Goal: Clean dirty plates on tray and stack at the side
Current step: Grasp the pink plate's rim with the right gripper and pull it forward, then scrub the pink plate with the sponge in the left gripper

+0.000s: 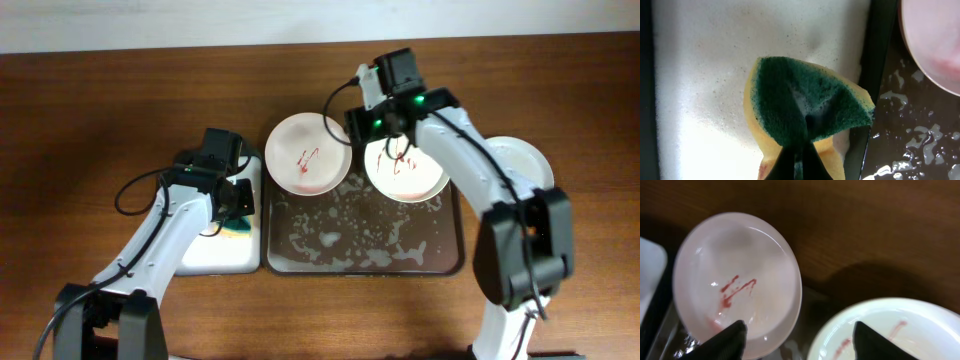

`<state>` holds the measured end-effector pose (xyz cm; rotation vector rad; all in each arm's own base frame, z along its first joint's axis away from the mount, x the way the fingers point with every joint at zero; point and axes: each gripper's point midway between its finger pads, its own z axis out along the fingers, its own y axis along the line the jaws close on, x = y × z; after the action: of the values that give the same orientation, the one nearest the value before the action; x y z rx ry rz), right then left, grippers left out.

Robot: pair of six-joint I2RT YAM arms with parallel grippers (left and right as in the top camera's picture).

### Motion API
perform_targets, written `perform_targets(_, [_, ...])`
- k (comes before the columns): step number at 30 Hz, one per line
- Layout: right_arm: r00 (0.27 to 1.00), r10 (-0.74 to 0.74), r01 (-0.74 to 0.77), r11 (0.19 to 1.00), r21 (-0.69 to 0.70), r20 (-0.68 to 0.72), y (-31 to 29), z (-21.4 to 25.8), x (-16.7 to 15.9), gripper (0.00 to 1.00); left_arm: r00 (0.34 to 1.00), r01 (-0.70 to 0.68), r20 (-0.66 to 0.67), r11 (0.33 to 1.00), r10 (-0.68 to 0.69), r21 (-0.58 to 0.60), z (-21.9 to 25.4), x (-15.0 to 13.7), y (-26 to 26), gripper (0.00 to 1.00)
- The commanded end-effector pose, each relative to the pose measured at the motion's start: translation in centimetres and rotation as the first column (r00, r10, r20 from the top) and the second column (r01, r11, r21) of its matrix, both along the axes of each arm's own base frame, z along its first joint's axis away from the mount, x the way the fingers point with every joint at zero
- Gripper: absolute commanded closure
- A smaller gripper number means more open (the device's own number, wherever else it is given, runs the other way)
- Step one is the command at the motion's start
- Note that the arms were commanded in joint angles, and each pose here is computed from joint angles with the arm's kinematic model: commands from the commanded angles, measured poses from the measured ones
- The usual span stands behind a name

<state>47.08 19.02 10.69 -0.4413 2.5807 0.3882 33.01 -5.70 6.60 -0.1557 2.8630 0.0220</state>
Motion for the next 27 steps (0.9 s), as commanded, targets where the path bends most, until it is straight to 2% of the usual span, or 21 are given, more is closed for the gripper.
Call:
perform_targets(1, [0.999, 0.024, -0.024, 1.0, -0.012, -0.036, 1.8, -3.2, 0.1, 0.37, 1.0, 0.006, 0.026, 1.0, -0.006, 0.002, 0.8, 0.4, 0.2, 1.0])
perform_targets(8, [0.995, -0.005, 0.003, 1.0, -0.014, -0.099, 2.5, -7.9, 0.3, 0.52, 1.0, 0.006, 0.026, 1.0, -0.006, 0.002, 0.8, 0.4, 0.2, 1.0])
perform_targets(12, [0.99, -0.025, 0.022, 1.0, -0.019, -0.141, 2.3, -8.7, -0.3, 0.85, 1.0, 0.006, 0.026, 1.0, -0.006, 0.003, 0.8, 0.4, 0.2, 1.0])
perform_targets(14, [0.988, -0.027, 0.023, 0.999, -0.025, -0.155, 2.0, -8.0, -0.7, 0.96, 1.0, 0.006, 0.026, 1.0, -0.006, 0.003, 0.8, 0.4, 0.2, 1.0])
perform_targets(17, [0.98, -0.031, 0.023, 0.999, -0.041, -0.195, 1.4, -5.2, -2.1, 0.96, 1.0, 0.006, 0.026, 1.0, -0.006, 0.003, 0.8, 0.4, 0.2, 1.0])
perform_targets(19, [0.953, -0.065, 0.044, 0.996, -0.076, -0.297, 0.4, -4.1, -5.0, 0.96, 1.0, 0.006, 0.026, 1.0, -0.006, 0.002, 0.8, 0.4, 0.2, 1.0])
perform_targets(22, [0.883, -0.117, 0.057, 0.988, -0.144, -0.454, -1.1, -5.0, -9.1, 0.96, 1.0, 0.008, 0.029, 1.0, -0.008, -0.004, 0.8, 0.5, 0.1, 1.0])
perform_targets(24, [0.845, -0.12, 0.035, 0.985, -0.171, -0.521, -1.4, -6.3, -11.3, 0.96, 0.999, 0.026, 0.026, 0.998, -0.024, -0.062, 0.8, 0.5, -1.0, 1.0])
perform_targets(25, [0.833, -0.123, 0.028, 0.983, -0.18, -0.54, -1.6, -7.0, -12.1, 0.96, 0.998, 0.053, 0.031, 0.989, -0.05, -0.137, 1.0, 0.5, -2.5, 1.0])
perform_targets(27, [0.823, -0.127, 0.025, 0.982, -0.188, -0.554, -1.9, -8.1, -12.8, 0.96, 0.994, 0.101, 0.052, 0.971, -0.091, -0.215, 1.3, 0.8, -4.6, 1.0])
